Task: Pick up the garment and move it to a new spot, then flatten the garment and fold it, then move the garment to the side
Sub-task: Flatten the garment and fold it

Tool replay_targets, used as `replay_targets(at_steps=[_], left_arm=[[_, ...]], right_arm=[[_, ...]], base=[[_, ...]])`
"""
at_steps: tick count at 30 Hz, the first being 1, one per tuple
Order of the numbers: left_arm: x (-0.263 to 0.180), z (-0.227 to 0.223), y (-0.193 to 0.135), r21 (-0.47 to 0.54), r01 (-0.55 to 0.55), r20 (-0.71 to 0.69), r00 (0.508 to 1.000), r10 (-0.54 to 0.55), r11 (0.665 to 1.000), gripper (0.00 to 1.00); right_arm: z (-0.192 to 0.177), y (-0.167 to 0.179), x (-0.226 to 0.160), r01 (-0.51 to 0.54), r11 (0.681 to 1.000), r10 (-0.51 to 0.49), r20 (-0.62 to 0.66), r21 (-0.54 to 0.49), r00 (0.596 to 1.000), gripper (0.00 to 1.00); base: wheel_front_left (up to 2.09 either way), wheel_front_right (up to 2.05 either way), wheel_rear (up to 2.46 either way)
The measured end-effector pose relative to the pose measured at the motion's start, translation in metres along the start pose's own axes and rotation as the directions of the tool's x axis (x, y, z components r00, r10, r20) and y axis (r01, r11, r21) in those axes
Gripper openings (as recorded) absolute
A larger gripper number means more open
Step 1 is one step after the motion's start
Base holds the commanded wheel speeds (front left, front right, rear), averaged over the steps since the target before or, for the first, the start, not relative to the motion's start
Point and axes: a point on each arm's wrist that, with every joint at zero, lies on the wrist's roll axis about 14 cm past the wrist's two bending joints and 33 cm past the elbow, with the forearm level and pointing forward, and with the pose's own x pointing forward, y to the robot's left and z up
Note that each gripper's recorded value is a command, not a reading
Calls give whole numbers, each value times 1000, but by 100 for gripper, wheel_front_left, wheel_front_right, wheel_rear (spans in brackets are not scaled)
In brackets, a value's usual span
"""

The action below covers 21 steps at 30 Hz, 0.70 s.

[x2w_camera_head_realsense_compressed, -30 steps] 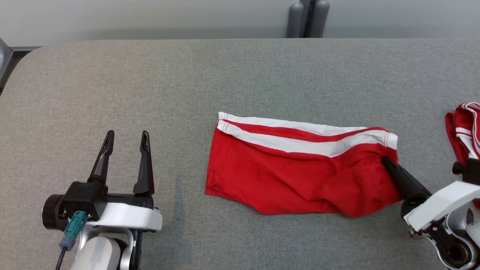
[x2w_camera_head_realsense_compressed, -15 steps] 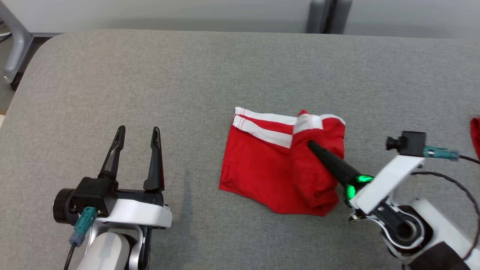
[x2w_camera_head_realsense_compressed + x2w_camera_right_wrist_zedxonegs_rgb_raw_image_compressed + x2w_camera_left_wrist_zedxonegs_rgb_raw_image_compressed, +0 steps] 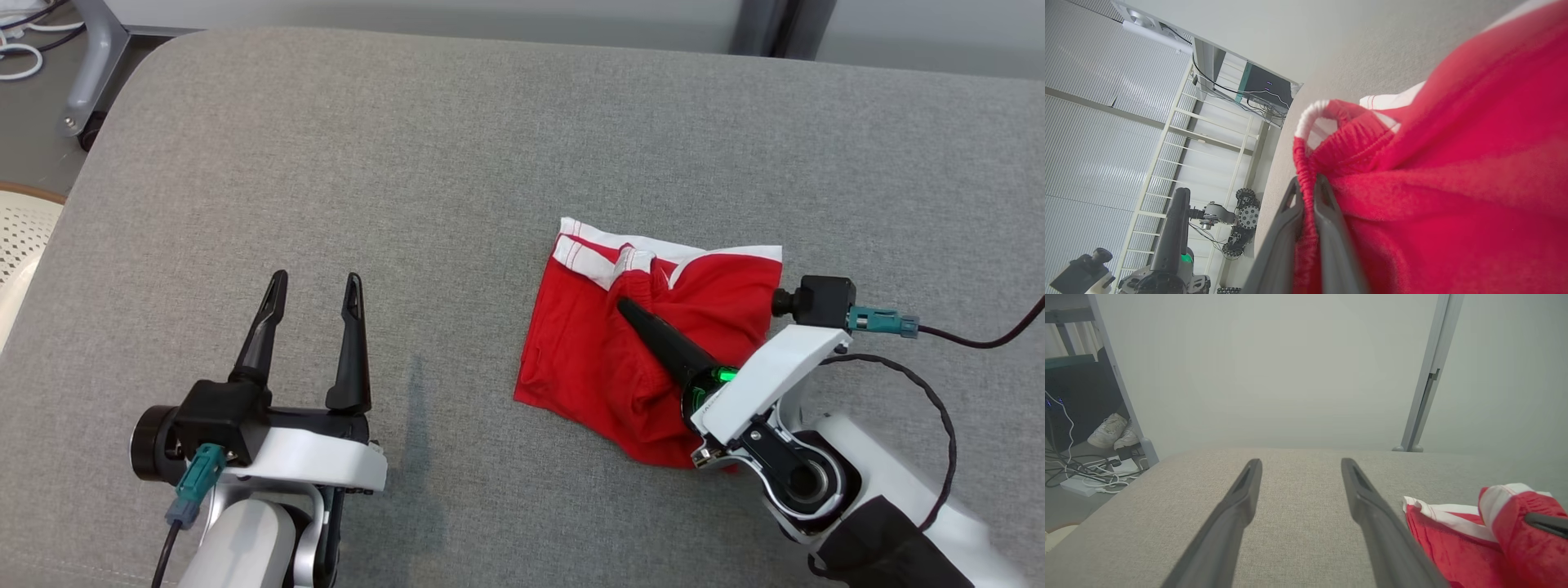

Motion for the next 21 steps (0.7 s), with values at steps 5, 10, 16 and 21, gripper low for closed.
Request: replay_targets(at_steps=[5,10,16,21], left_arm=[[1,-2,0,0,-1,-4,1000,1,1000,100],[2,-2,-3,-1,4,-3,1000,-4,1000,100],[6,-1,-8,4,18,5,1000,-18,1000,100],[10,1,-14,8,36,14,999,-36,999,100]], right_arm=[[2,7,4,-18,1000,19,21,-16,1000,100],[16,21,3,-60,995,67,96,-73,993,100],[53,28,-13,-55,975,107,237,-217,966,100],[95,11,-39,34,969,59,365,-244,929,100]], base=[[0,0,0],[0,0,0],[0,0,0],[0,0,0]])
